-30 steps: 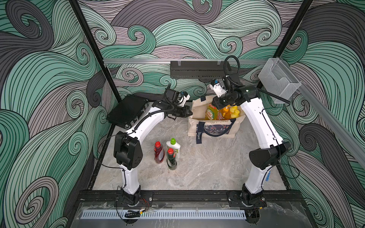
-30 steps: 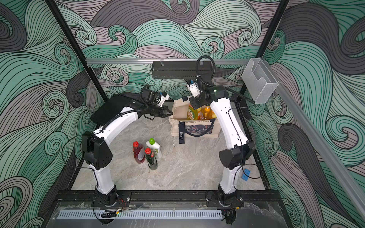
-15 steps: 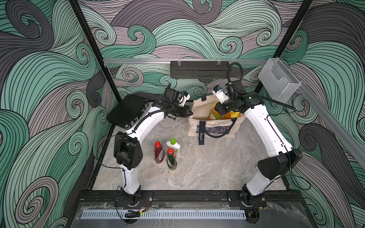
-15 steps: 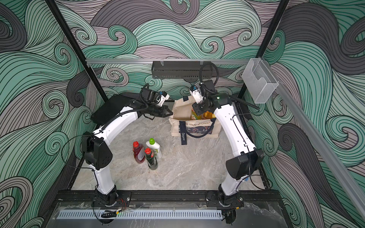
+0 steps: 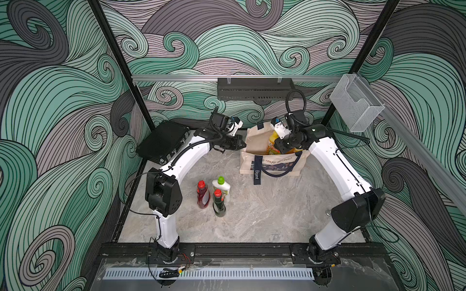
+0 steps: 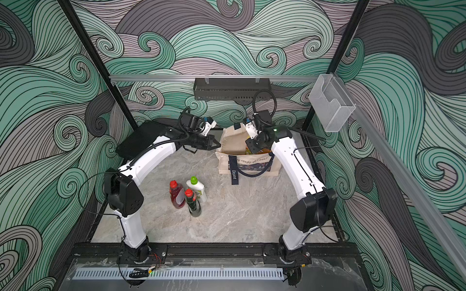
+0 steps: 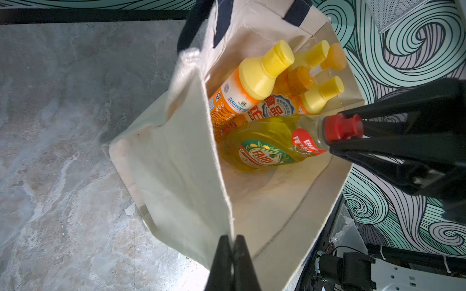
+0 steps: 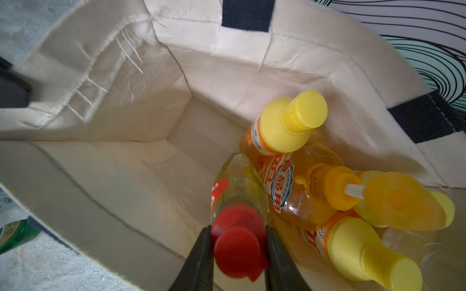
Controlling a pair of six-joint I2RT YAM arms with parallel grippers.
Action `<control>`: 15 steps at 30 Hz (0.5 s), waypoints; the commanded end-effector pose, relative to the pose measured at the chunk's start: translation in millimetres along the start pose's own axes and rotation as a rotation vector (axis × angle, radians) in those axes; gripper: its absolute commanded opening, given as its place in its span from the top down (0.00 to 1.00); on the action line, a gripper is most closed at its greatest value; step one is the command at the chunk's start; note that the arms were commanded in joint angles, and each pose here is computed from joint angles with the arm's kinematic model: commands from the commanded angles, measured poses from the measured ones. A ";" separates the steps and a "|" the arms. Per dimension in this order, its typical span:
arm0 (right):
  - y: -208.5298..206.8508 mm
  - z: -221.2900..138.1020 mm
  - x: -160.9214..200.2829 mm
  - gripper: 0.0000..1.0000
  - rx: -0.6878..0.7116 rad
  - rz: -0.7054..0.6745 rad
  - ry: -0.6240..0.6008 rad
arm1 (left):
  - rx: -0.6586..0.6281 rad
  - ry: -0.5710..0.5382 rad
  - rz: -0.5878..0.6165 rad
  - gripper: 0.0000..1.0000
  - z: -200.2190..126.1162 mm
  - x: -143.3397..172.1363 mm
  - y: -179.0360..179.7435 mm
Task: Pack dish soap into the shopping bag
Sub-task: Place the bottle of dish soap in the shopping bag.
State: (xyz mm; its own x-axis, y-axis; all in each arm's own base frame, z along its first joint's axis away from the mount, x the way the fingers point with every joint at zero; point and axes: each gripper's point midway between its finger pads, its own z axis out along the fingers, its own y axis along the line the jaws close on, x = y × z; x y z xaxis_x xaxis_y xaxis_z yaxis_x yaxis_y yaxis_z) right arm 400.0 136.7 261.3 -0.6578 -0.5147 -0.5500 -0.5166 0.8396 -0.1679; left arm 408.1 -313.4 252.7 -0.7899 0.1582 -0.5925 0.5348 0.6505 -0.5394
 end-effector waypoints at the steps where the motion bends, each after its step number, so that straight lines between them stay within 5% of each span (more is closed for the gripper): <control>1: -15.0 -32.7 -28.1 1.00 0.070 0.024 -0.160 | 0.050 -0.067 0.043 1.00 -31.0 -18.8 -29.5; 15: -24.6 -1.8 -13.4 1.00 0.107 0.040 -0.091 | 0.050 -0.076 0.050 1.00 -37.5 -19.3 -33.4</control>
State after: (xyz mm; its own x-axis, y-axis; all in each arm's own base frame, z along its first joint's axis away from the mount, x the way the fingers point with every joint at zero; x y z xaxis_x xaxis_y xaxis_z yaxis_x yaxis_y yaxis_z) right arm 402.7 133.8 245.3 -0.6726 -0.4989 -0.5465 -0.4939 0.8526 -0.1706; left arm 406.2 -312.4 255.1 -0.7899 0.1582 -0.5925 0.5348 0.6505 -0.5394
